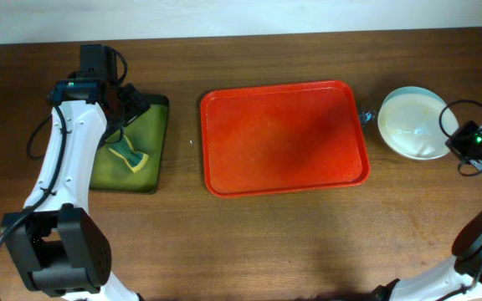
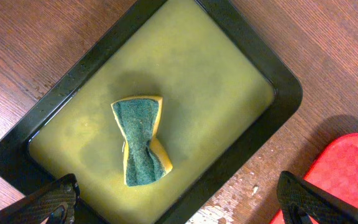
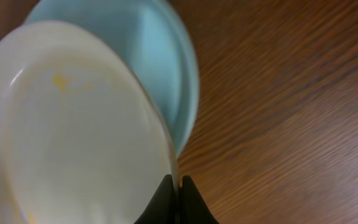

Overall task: Clean dirty plates on tray and stack at the side
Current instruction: 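Lift the cream plate with the right gripper and stack it on the plates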

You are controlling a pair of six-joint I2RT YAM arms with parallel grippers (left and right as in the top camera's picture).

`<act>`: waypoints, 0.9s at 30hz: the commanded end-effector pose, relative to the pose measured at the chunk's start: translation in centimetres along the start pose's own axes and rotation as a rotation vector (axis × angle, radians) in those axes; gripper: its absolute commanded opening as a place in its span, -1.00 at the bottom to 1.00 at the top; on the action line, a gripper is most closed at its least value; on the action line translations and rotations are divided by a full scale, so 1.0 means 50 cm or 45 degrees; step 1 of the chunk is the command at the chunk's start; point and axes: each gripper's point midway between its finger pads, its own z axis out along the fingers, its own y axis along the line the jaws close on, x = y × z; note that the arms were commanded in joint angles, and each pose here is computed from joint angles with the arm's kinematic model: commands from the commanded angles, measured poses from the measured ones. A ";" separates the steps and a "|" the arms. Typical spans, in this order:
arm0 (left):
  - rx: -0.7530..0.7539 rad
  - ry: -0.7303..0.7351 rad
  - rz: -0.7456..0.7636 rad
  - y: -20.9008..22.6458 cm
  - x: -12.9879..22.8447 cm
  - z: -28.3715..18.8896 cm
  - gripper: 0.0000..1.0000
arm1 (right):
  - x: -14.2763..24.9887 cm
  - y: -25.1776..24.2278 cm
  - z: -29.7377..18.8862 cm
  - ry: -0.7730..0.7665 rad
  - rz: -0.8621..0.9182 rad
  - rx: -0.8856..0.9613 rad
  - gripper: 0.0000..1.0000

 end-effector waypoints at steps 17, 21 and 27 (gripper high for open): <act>0.002 0.000 0.008 -0.002 0.000 -0.001 0.99 | -0.094 0.029 0.043 -0.274 -0.042 0.138 -0.91; 0.001 -0.001 0.008 -0.002 0.000 -0.001 0.99 | -0.080 0.014 0.078 -0.231 -0.033 0.150 -0.90; 0.001 -0.001 0.008 -0.002 0.000 -0.001 0.99 | -0.133 0.056 -0.029 -0.341 -0.057 0.120 0.97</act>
